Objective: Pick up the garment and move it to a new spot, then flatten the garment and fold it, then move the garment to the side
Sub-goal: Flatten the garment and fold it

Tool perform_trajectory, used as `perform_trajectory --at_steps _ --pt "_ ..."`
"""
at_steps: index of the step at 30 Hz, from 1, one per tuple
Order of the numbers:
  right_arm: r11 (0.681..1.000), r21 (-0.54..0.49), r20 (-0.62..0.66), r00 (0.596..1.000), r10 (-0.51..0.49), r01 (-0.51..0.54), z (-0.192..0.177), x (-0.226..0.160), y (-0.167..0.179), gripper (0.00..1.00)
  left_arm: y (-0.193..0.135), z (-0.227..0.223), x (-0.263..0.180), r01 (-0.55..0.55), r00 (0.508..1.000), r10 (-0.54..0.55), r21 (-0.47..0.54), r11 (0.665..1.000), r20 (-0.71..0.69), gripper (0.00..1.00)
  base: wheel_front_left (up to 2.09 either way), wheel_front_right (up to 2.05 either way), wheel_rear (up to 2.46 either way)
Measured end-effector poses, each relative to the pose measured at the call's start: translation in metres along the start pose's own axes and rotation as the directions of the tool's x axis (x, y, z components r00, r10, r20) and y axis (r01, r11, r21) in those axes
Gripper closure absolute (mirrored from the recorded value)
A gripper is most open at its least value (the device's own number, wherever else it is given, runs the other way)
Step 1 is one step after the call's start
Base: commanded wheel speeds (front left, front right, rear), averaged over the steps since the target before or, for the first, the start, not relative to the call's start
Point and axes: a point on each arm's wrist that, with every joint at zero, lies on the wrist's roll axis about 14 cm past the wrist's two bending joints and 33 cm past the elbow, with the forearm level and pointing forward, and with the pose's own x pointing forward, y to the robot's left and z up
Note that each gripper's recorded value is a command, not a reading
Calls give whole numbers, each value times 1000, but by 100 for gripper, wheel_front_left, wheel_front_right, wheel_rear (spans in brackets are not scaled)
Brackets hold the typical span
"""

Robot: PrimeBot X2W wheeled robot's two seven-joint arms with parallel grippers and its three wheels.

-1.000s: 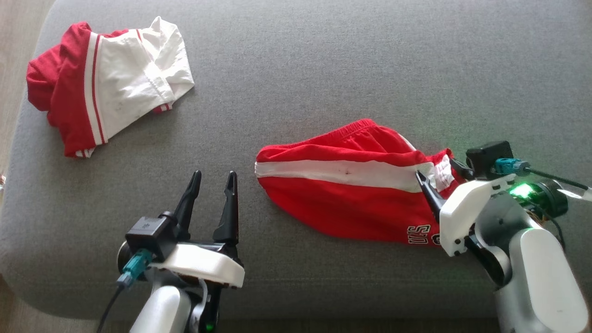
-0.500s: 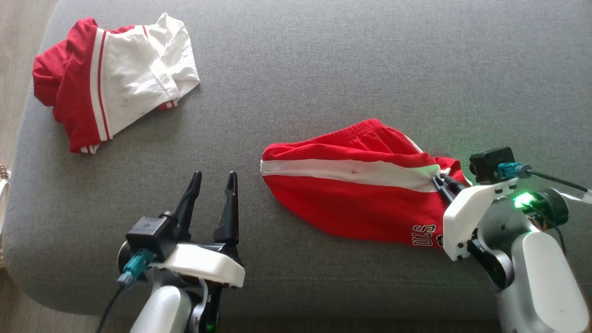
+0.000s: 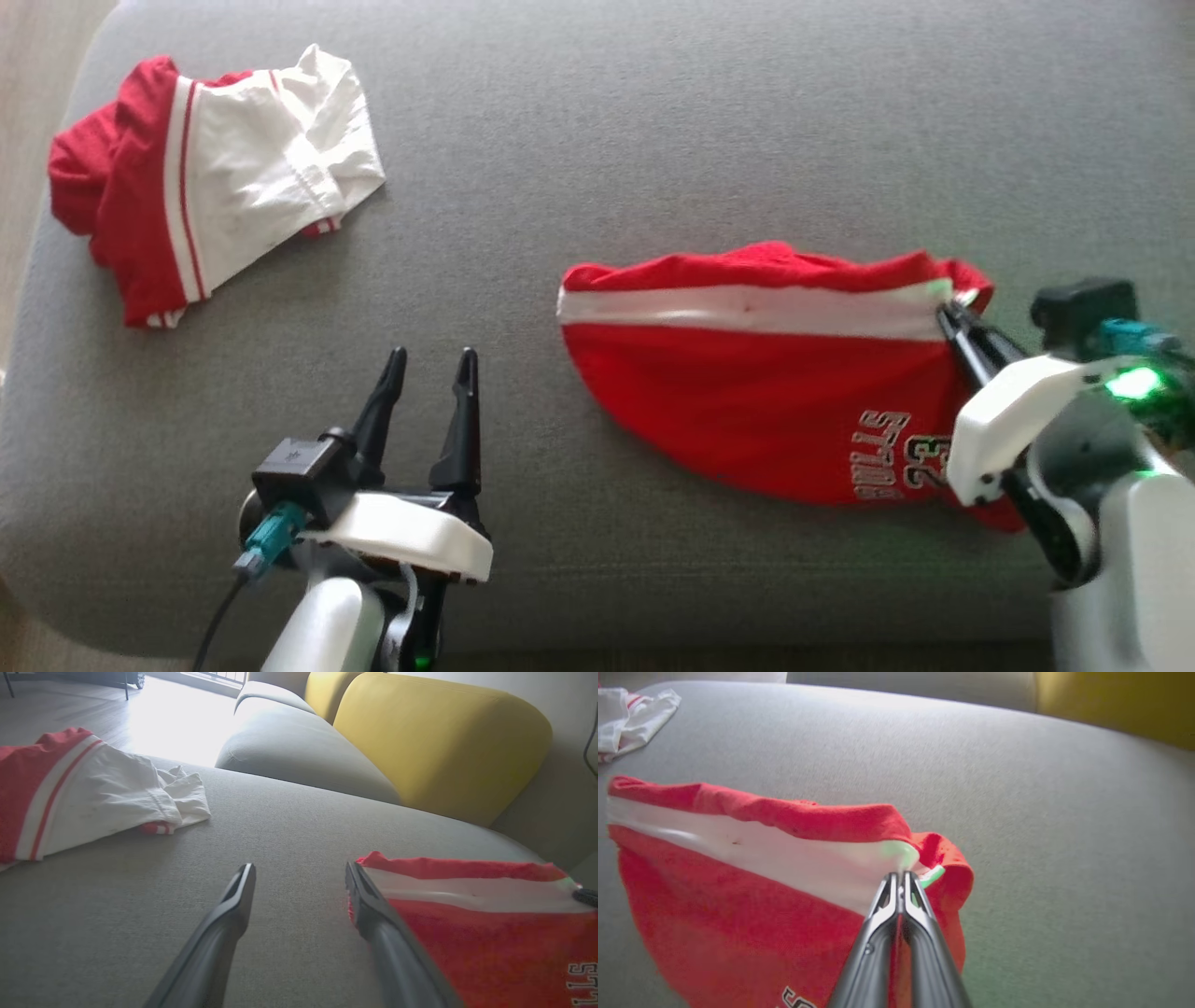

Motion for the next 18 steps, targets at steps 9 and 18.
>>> perform_trajectory --at_steps 9,18 --pt "1000 23 -36 999 1 0 -14 -9 -4 100 -40 -13 29 178 979 -185 -79 981 -84 0 0 0 0" --pt "1000 23 -99 995 10 -8 -34 -2 -2 100 -69 -46 74 297 910 -295 -39 954 -292 0 0 0 0"
